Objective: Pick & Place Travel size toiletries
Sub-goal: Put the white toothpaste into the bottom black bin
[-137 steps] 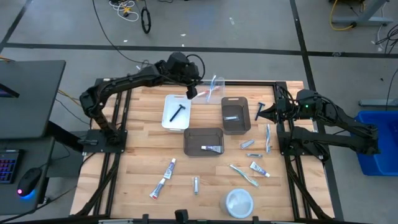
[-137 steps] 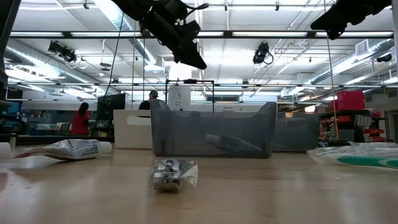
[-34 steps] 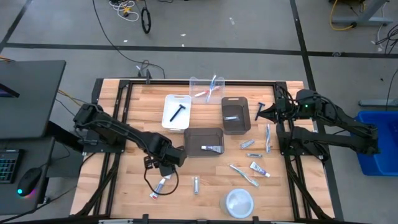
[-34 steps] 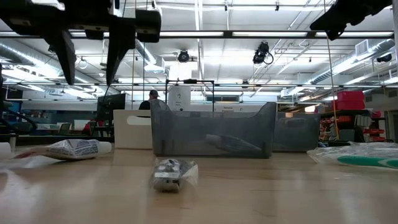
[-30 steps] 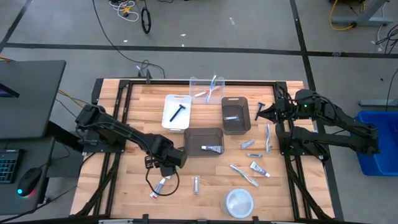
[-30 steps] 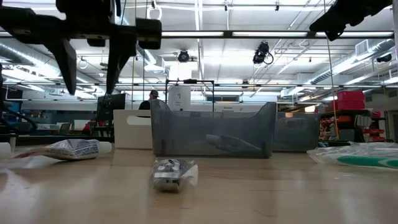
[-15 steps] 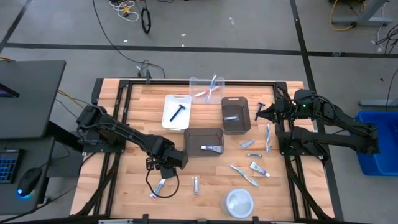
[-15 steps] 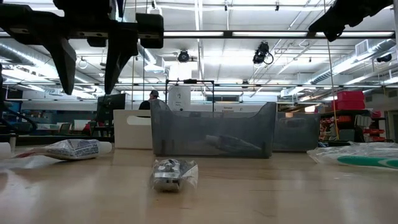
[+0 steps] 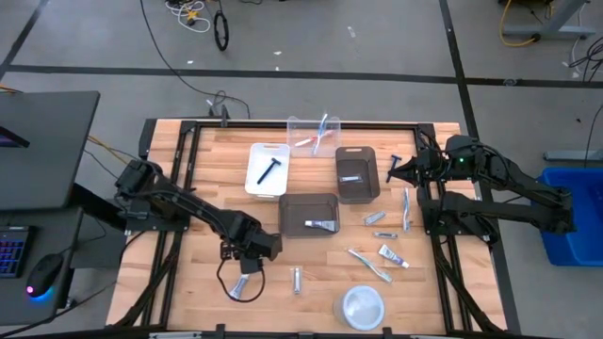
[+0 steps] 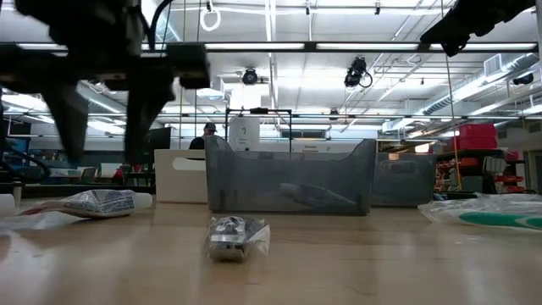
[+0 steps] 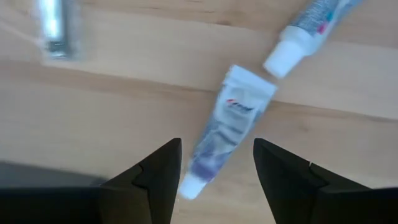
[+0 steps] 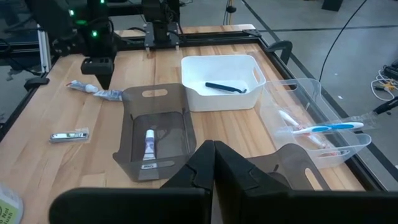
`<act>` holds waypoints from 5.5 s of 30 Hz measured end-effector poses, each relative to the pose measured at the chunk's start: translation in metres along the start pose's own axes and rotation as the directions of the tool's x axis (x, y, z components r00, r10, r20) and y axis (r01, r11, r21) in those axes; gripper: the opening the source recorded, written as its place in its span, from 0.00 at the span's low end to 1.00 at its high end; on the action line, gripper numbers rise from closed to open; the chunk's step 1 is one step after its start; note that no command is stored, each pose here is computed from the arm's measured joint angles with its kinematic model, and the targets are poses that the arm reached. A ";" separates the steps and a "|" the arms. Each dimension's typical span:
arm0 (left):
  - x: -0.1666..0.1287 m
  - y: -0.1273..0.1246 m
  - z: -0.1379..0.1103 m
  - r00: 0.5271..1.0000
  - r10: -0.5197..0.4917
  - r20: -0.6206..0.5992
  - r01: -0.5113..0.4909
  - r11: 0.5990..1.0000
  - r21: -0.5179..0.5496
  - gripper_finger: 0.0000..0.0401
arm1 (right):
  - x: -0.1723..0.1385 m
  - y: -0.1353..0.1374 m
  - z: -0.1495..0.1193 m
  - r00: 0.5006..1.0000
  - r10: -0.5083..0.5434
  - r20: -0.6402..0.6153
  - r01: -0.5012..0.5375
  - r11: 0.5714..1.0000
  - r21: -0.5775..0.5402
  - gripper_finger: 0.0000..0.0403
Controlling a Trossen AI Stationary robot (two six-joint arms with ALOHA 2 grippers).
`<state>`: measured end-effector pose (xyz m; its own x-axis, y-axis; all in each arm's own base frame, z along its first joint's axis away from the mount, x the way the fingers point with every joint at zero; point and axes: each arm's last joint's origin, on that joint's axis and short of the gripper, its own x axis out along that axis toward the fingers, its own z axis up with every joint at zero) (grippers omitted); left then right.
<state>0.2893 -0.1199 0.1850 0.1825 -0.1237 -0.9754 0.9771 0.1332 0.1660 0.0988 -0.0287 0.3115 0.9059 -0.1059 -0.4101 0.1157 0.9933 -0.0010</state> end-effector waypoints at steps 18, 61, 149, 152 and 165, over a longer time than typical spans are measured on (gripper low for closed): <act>0.020 -0.003 0.001 0.997 -0.067 -0.046 0.066 0.998 -0.017 0.52 | 0.000 0.000 0.000 1.000 0.000 0.000 0.000 1.000 0.000 0.03; 0.035 -0.004 0.001 0.990 -0.107 -0.090 0.110 0.993 0.032 0.26 | 0.000 0.000 0.000 1.000 -0.001 0.000 0.001 1.000 0.000 0.03; -0.127 0.100 -0.062 0.826 0.557 -0.083 -0.433 0.535 -0.726 0.23 | 0.000 0.000 0.000 1.000 -0.001 0.001 0.001 1.000 0.000 0.03; -0.128 0.105 -0.067 0.808 0.583 -0.088 -0.429 0.479 -0.766 0.23 | 0.000 0.000 0.000 1.000 -0.001 0.000 0.001 1.000 0.000 0.03; -0.137 0.117 -0.080 0.722 0.679 -0.136 -0.401 0.250 -0.881 0.23 | 0.000 0.000 0.000 1.000 0.000 0.001 0.000 1.000 0.000 0.03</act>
<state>0.3696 -0.0084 0.3259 0.7799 0.1353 -0.6111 0.0744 0.9494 0.3051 0.0987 -0.0287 0.3116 0.9061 -0.1062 -0.4094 0.1159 0.9933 -0.0012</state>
